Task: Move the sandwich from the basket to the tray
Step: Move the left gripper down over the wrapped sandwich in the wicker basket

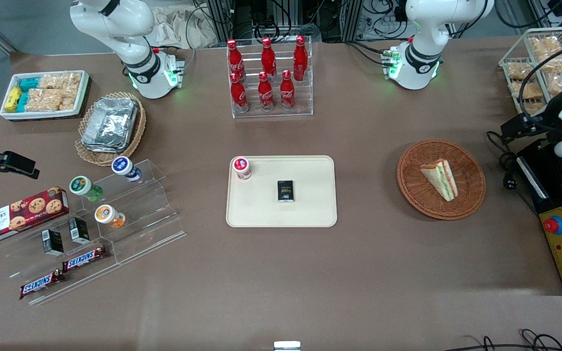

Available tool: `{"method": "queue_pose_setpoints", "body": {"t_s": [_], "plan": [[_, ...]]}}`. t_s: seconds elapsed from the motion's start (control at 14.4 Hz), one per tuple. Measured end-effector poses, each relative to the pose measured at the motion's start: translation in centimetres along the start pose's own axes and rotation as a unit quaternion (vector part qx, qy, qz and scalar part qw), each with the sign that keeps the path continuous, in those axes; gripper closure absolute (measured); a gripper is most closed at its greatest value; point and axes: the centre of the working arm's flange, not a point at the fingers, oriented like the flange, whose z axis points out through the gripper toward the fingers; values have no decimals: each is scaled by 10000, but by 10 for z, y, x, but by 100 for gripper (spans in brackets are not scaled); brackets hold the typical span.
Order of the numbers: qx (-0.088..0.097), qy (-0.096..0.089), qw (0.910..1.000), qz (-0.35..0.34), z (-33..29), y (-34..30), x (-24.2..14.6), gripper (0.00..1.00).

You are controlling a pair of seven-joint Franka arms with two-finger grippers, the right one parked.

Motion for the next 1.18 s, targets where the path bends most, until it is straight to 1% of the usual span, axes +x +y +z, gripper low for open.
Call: {"method": "queue_pose_setpoints", "body": {"t_s": [0.07,0.21,0.35,0.42,0.55,0.62,0.69,0.83,0.97,1.04,1.18], "plan": [[-79,20,9998,-154,16,-3,3,0],[-148,169,9973,-700,59,-11,1,0],[-188,328,9886,-1458,109,-15,-12,0],[-202,333,9817,-1866,133,-17,-23,0],[-177,195,9685,-2474,169,-19,-39,0],[-167,164,9649,-2616,183,-20,-42,0],[-168,173,9628,-2693,194,-21,-43,0],[-193,285,9603,-2769,220,-22,-45,0],[-219,430,9591,-2788,254,-23,-48,0],[-216,461,9591,-2786,273,-23,-51,0],[-123,439,9621,-2687,307,-22,-57,0]]}}
